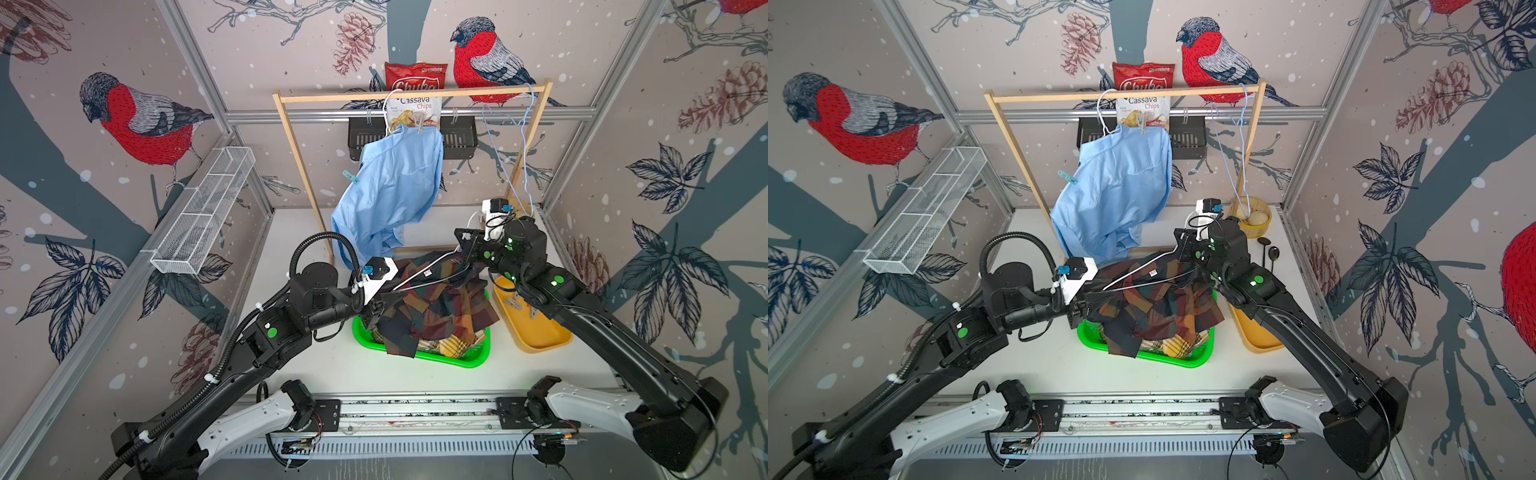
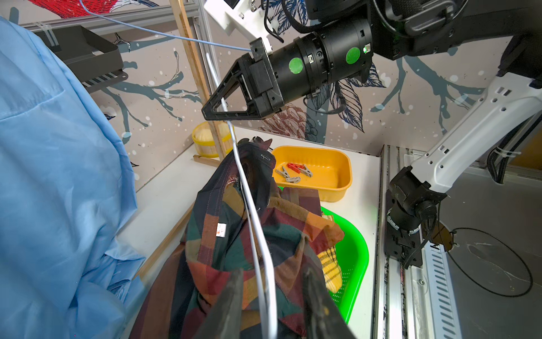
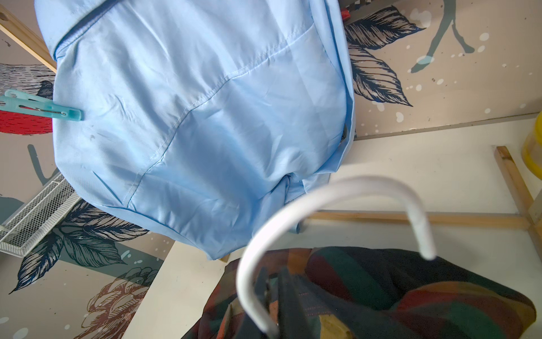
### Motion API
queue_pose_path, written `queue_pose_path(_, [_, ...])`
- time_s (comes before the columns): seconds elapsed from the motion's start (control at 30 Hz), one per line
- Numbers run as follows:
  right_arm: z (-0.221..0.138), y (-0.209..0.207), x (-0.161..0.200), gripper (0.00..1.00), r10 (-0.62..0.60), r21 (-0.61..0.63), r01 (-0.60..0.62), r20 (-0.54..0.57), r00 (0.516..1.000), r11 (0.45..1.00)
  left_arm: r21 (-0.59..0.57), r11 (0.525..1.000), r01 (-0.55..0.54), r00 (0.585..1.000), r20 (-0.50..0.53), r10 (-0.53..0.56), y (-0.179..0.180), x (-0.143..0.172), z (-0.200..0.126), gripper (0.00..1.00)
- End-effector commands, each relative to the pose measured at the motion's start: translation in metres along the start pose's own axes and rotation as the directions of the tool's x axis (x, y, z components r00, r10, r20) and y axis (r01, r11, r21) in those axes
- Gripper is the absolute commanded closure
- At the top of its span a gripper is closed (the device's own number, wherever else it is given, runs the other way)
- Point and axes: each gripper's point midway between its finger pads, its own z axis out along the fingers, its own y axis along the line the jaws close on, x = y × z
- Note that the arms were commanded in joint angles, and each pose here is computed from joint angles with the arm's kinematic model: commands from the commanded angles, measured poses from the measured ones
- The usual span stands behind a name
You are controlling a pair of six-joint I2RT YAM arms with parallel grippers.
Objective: Remove the clothespins securing long-sleeve shirts to the hanger
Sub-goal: Remove the long-sleeve shirt from the hanger.
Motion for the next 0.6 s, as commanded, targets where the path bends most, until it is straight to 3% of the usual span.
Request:
queue_pose_path(0.0, [0.0002,0.0029,-0.0046,0.90,-0.015,-0.011,0.016,0.021,1.000,1.000,-0.005,1.000,-0.002,0.999,0.039,0.002,0.0016,-0.0117,0.0005,0.77])
queue_pose_path(0.23, [0.0000,0.0040,-0.0047,0.89,-0.019,-0.014,0.019,0.020,1.000,1.000,-0.011,1.000,0.008,0.999,0.037,-0.007,0.0024,-0.0120,0.0000,0.97])
queue_pose_path(0.4, [0.0003,0.0052,-0.0035,0.84,-0.018,-0.024,0.018,0.017,1.000,1.000,-0.022,1.000,0.010,0.999,0.050,-0.009,0.0037,-0.0143,-0.0015,1.00])
queue_pose_path(0.47, [-0.0003,0.0066,-0.0029,0.73,-0.018,-0.030,0.019,0.016,1.000,0.999,-0.039,0.999,0.012,0.998,0.058,-0.010,0.0066,-0.0158,-0.0022,1.00])
queue_pose_path(0.57, [-0.0020,0.0073,-0.0038,0.44,-0.018,-0.036,0.019,0.023,1.000,0.999,-0.059,0.998,0.016,0.998,0.061,-0.012,0.0095,-0.0163,-0.0045,1.00])
